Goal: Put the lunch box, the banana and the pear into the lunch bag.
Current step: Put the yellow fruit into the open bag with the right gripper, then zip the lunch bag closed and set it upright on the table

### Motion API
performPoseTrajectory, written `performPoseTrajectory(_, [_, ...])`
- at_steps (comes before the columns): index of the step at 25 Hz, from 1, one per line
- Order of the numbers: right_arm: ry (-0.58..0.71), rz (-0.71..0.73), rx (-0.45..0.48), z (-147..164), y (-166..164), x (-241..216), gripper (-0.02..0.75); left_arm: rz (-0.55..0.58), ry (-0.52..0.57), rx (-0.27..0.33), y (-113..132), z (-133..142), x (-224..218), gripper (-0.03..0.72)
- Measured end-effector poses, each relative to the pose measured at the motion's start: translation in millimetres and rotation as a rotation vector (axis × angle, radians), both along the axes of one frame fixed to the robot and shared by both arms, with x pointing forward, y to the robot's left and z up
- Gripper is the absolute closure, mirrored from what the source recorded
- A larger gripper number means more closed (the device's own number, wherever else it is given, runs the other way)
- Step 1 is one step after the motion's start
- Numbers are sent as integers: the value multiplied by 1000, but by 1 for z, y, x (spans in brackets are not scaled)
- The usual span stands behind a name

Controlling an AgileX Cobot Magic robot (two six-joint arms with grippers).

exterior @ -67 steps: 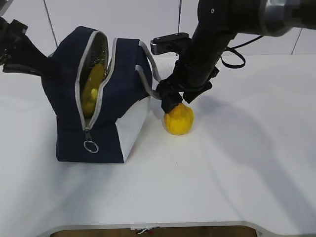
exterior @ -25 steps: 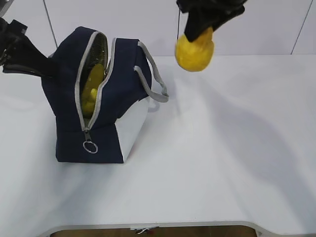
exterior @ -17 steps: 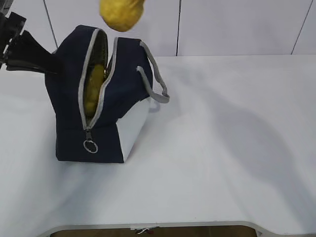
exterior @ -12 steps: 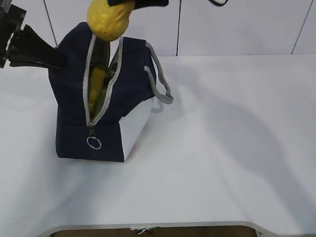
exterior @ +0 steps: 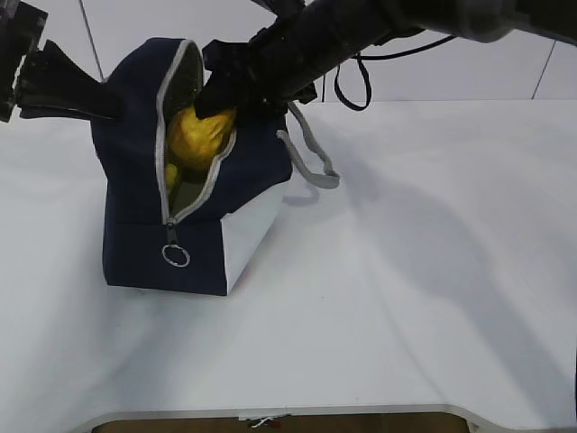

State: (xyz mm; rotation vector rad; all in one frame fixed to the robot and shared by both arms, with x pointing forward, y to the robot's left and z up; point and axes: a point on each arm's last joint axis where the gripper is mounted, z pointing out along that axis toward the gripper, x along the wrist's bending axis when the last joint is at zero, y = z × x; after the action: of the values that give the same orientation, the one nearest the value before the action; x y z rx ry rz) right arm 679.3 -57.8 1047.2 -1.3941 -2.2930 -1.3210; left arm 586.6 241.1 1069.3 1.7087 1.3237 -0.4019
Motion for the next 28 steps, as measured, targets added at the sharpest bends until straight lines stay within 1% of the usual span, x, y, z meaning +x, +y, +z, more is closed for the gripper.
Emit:
performPoseTrajectory(4, [29, 19, 27, 2, 2, -3, 220, 0, 0, -2, 0, 0, 0, 693])
performPoseTrajectory(6, [32, 41, 31, 7, 3, -5, 183, 0, 0, -2, 0, 0, 0, 693])
performPoseTrajectory(8, [16, 79, 22, 20, 2, -8, 176, 0, 0, -2, 0, 0, 0, 693])
performPoseTrajectory(10, [-25, 125, -18, 38, 0, -13, 175, 0, 0, -2, 0, 0, 0, 693])
performPoseTrajectory(13, [-65, 129, -124, 62, -9, -18, 174, 0, 0, -2, 0, 0, 0, 693])
performPoseTrajectory(15, [-66, 88, -209, 69, -17, -17, 174, -1, 1, -3, 0, 0, 0, 693])
performPoseTrajectory(18, [-38, -3, -301, 67, -27, -14, 176, -1, 1, -3, 0, 0, 0, 693])
performPoseTrajectory(20, [-22, -42, -333, 65, -31, -12, 182, -1, 1, -3, 0, 0, 0, 693])
performPoseTrajectory(25, [18, -84, -341, 58, -32, -9, 207, -1, 1, -3, 0, 0, 0, 693])
performPoseTrajectory(28, [52, -91, -358, 43, -30, -4, 209, -1, 1, -3, 0, 0, 0, 693])
